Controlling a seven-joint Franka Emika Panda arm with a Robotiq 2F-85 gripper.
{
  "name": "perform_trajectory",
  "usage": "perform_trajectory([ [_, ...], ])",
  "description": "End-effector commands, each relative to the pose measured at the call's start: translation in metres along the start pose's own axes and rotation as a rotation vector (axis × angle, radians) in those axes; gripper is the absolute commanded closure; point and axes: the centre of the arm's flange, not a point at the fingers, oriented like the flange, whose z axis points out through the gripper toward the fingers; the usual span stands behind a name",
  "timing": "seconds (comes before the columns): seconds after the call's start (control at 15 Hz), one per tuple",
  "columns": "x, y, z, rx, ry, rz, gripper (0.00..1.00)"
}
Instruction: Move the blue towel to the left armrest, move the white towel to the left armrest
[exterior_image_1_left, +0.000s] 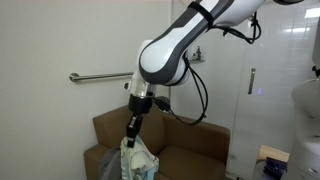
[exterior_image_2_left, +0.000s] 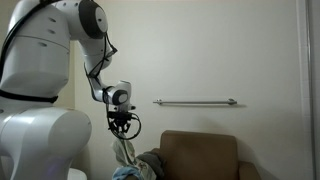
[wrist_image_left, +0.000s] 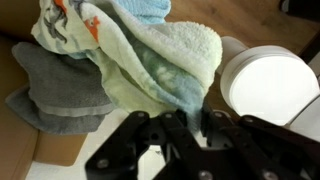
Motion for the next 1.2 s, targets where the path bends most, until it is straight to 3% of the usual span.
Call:
perform_trajectory([
  [0.0,0.009,0.019,0.019,0.054,-0.046,-0.016,0.65],
  [0.33,-0.002,0.05,0.008,0.089,0.024,0.042,0.34],
  [0.67,-0.03,0.075,-0.03,0.125,0.216,0.086,0.02],
  [1.13,-0.076,0.087,-0.06,0.184,0.374,0.086,0.0],
])
